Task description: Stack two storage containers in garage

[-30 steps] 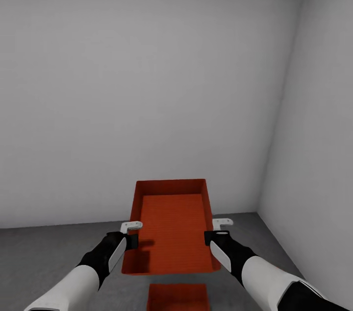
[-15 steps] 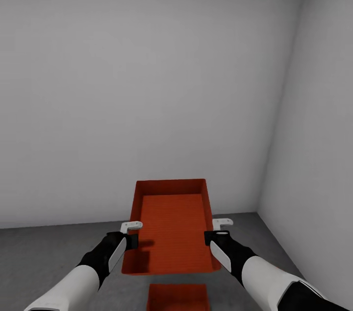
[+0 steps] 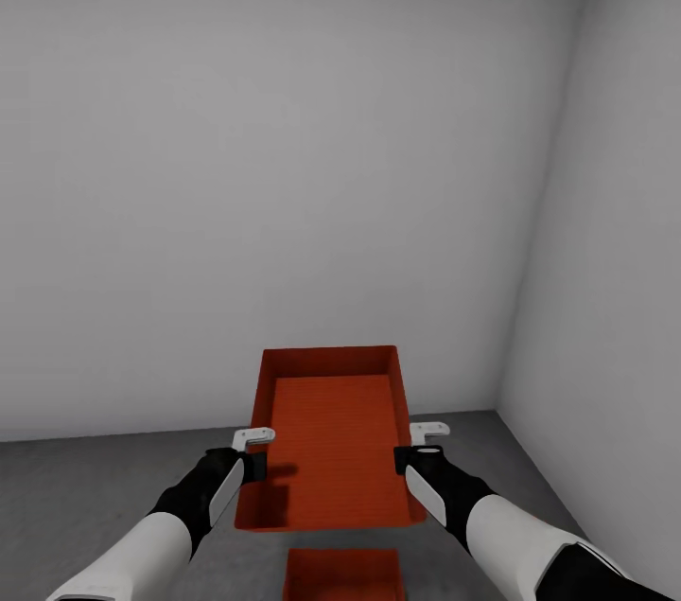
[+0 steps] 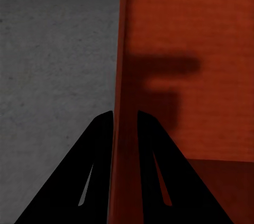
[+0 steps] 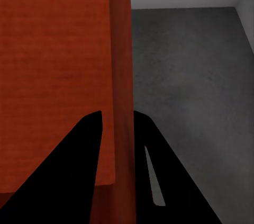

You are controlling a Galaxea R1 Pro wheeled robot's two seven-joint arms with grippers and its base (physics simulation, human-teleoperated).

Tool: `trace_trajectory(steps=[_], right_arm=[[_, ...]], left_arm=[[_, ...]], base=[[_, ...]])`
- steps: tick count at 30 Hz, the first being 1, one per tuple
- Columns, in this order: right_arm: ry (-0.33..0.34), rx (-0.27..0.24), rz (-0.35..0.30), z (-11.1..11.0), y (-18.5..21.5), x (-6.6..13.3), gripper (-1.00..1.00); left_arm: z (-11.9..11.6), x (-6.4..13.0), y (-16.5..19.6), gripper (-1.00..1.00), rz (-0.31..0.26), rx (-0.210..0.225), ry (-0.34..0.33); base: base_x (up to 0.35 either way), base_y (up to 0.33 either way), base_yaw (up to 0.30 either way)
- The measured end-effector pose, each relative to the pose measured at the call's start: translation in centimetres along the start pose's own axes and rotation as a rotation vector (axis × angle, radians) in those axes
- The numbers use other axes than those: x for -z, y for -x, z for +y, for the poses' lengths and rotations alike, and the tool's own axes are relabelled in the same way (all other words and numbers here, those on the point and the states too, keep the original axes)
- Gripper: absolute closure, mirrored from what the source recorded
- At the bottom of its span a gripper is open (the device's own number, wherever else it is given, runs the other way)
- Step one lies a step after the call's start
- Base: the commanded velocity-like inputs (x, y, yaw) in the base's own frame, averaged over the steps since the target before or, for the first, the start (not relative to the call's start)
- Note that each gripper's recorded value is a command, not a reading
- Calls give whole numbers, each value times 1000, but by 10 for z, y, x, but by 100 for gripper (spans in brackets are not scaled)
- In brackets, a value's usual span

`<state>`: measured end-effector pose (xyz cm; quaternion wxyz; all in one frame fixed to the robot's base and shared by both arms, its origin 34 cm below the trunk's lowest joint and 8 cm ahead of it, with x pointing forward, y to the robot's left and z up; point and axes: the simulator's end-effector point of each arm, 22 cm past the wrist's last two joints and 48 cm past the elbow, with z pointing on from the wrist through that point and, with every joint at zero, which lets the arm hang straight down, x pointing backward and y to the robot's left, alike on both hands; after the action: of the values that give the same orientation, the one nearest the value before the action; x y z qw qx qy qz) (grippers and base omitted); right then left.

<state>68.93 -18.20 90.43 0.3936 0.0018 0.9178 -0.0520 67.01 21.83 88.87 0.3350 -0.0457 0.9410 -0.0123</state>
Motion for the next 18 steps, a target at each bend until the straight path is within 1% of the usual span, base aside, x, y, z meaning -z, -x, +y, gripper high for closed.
trace_trajectory(steps=[18], right_arm=[[0, 1, 6, 0, -3, -2, 100]], left_arm=[[0, -2, -3, 100, 6, 0, 1]], base=[[0, 0, 0]])
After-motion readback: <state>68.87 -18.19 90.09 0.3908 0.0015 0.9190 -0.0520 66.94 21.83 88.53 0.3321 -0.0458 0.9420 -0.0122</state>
